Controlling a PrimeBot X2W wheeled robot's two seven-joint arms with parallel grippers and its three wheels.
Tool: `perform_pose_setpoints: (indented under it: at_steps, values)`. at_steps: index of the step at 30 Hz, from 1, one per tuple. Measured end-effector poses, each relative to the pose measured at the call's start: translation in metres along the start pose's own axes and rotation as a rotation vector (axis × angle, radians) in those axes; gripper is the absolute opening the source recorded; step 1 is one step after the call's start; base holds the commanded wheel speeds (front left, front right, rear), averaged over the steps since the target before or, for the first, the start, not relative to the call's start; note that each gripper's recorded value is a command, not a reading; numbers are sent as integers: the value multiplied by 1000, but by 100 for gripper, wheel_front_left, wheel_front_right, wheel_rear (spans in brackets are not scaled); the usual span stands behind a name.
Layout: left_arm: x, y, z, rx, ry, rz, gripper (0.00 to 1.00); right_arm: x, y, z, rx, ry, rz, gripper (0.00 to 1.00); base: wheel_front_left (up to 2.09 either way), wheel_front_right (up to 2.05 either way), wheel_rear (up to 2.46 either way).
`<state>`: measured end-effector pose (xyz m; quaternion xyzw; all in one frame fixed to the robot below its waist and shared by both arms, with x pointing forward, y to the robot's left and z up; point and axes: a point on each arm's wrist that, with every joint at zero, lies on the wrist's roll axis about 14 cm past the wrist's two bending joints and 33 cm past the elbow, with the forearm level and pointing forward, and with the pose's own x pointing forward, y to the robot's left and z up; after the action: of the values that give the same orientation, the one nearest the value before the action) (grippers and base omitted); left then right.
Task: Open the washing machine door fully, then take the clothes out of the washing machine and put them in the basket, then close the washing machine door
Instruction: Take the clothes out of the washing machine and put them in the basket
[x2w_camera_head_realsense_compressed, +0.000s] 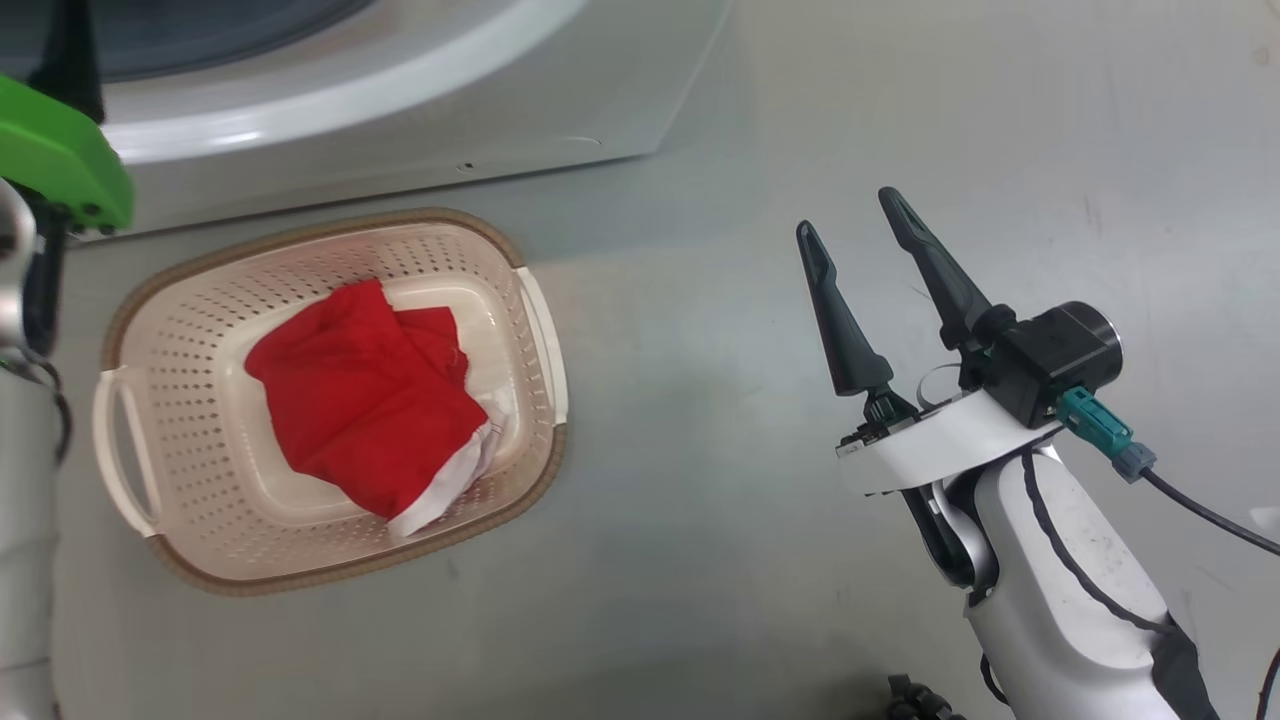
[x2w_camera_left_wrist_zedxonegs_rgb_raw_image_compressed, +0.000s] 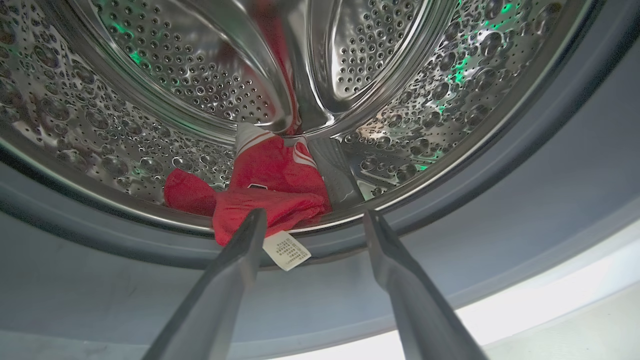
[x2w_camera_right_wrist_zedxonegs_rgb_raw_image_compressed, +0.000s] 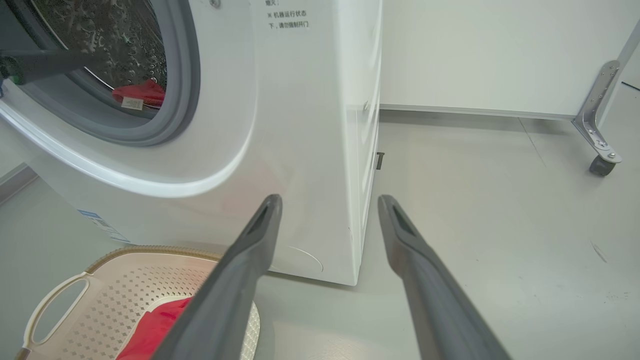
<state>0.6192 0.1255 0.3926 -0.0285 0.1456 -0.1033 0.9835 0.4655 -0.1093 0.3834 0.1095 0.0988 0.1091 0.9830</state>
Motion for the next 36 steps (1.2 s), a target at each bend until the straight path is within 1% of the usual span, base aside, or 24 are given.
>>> perform_pose_setpoints:
  at_steps: [5, 6, 12, 17, 23, 29, 32, 36]
  values:
    - [26, 8, -16, 49, 86, -6, 100, 3, -6, -4, 23, 8, -11, 100, 0, 0, 0]
    - [26, 8, -16, 49, 86, -6, 100, 3, -6, -4, 23, 8, -11, 100, 0, 0, 0]
    - [54, 9, -29, 130, 166, -27, 100, 2, -17, -9, 27, 23, -42, 100, 0, 0, 0]
    - [74, 10, -37, 178, 212, -34, 100, 0, -23, -13, 46, 35, -67, 100, 0, 0, 0]
    - [95, 10, -38, 177, 223, -28, 100, -3, -32, -20, 46, 58, -97, 100, 0, 0, 0]
    - [114, 30, -20, 247, 175, 12, 100, -2, -37, -19, 44, 53, -113, 100, 0, 0, 0]
    - [119, 33, -30, 247, 207, 19, 100, 0, -41, -18, 40, 49, -122, 100, 0, 0, 0]
    - [119, 34, -60, 221, 305, 21, 100, 0, -45, -19, 34, 54, -133, 100, 0, 0, 0]
